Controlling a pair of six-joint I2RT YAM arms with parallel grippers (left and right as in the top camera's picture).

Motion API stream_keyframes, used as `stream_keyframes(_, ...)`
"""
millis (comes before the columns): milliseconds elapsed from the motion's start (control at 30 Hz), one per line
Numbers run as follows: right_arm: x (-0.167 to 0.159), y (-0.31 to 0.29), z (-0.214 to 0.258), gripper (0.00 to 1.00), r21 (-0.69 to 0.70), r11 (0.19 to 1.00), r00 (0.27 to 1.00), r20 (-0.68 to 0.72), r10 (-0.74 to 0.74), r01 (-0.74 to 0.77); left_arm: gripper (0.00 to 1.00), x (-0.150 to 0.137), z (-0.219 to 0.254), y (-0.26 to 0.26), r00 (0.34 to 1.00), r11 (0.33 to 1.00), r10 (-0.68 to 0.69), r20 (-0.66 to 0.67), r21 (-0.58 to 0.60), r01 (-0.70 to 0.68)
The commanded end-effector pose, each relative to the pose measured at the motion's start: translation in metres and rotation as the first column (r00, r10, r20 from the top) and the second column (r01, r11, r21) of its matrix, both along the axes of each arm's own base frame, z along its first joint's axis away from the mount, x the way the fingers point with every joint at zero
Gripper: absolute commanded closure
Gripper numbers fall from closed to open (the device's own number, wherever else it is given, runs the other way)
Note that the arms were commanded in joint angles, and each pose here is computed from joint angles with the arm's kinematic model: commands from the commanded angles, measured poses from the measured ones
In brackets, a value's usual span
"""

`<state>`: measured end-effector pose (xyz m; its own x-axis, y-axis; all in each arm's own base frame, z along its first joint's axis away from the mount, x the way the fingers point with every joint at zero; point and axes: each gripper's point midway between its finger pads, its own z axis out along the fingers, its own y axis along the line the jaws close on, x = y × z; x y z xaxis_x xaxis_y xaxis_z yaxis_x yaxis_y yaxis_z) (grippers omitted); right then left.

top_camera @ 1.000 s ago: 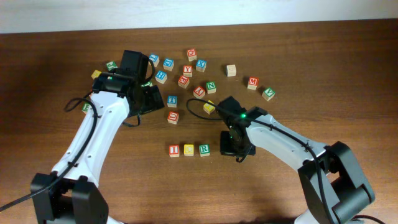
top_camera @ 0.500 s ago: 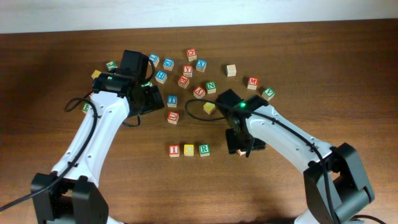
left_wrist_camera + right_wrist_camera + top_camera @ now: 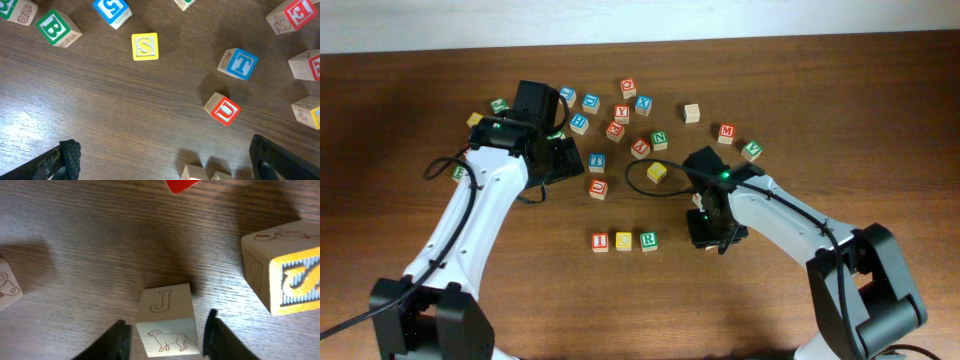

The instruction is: Spell out ICRA

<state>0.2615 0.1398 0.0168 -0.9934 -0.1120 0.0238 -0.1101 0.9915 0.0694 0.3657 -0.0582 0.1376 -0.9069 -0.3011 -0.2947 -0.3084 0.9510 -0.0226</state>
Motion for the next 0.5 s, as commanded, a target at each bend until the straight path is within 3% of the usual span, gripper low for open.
stream_keyframes(0, -0.007, -0.001, -0.007, 0.63, -0.003, 1.0, 1.0, -0.018, -0.009, 0.009, 0.01, 0.002, 0.007, 0.0, 1.0, 1.0, 0.012, 0.022, -0.004, -0.012)
stream_keyframes(100, -0.008, -0.001, -0.009, 0.66, 0.001, 1.0, 1.0, -0.019, -0.009, 0.009, 0.01, 0.002, 0.007, 0.0, 1.0, 1.0, 0.012, 0.022, -0.004, -0.012)
stream_keyframes(167, -0.006, 0.007, -0.009, 0.73, 0.042, 0.999, 1.0, -0.016, -0.009, 0.009, 0.01, 0.002, 0.007, 0.0, 1.0, 1.0, 0.012, 0.022, -0.004, -0.012)
stream_keyframes(333, 0.0, 0.014, -0.005, 0.78, 0.153, 0.987, 0.998, -0.039, -0.051, 0.057, 0.01, 0.002, 0.007, 0.0, 1.0, 1.0, 0.012, 0.022, -0.004, -0.012)
stream_keyframes(467, 0.003, 0.023, 0.01, 0.78, 0.382, 0.922, 0.995, -0.094, -0.024, 0.059, 0.01, 0.002, 0.007, 0.0, 1.0, 1.0, 0.012, 0.022, -0.004, -0.012)
